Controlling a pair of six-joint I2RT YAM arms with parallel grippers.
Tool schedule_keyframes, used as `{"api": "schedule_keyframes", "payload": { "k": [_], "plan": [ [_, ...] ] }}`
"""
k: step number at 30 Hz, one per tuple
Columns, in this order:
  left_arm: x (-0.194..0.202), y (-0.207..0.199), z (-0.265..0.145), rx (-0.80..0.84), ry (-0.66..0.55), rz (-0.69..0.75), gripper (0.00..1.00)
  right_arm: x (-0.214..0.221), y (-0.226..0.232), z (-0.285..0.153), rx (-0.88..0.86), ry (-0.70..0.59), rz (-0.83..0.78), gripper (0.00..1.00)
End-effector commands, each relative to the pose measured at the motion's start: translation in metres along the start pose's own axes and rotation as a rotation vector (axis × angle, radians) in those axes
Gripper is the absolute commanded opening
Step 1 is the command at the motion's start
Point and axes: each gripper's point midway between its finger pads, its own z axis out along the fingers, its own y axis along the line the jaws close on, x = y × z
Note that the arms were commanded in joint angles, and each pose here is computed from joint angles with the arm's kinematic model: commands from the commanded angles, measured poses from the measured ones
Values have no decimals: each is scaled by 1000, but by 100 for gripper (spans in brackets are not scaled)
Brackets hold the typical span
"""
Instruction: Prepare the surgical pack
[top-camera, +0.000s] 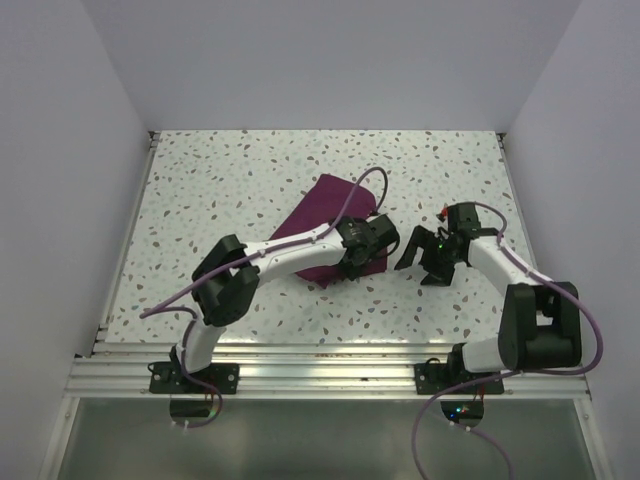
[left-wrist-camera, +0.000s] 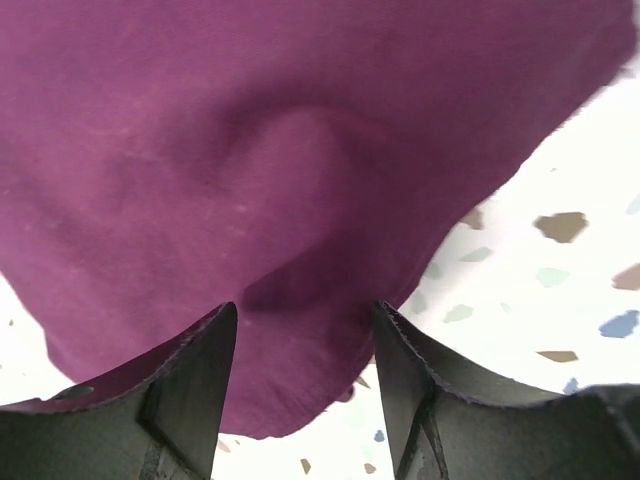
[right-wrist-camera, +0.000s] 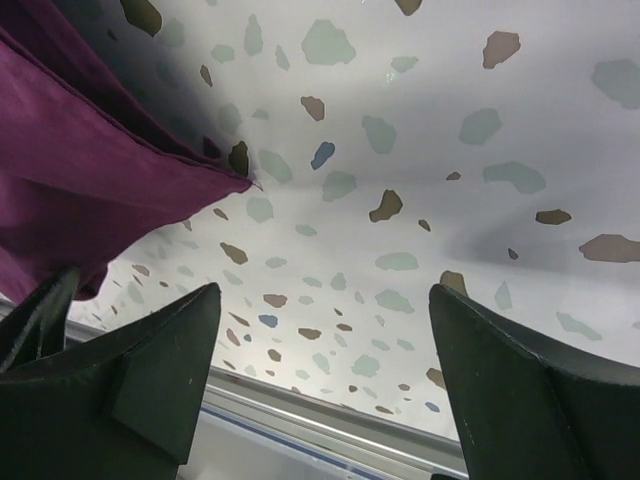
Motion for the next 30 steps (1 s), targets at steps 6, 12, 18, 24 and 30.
{"api": "schedule_keyframes", "payload": {
  "k": [6, 12, 18, 24, 30],
  "plan": [
    [6, 18, 5, -116, 29, 17, 54, 3, 9, -6, -59, -14, -35, 89],
    [6, 15, 8, -109, 34, 22, 38, 6, 9, -7, -67, -8, -44, 89],
    [2, 15, 5, -81, 26, 8, 14, 5, 12, -9, -78, -12, -48, 89],
    [-8, 15, -4, -36, 6, -14, 0, 3, 23, -9, -121, 2, -42, 89],
    [-28, 17, -25, 26, -26, -59, 0, -5, 48, -13, -230, 34, -28, 85]
  ]
}}
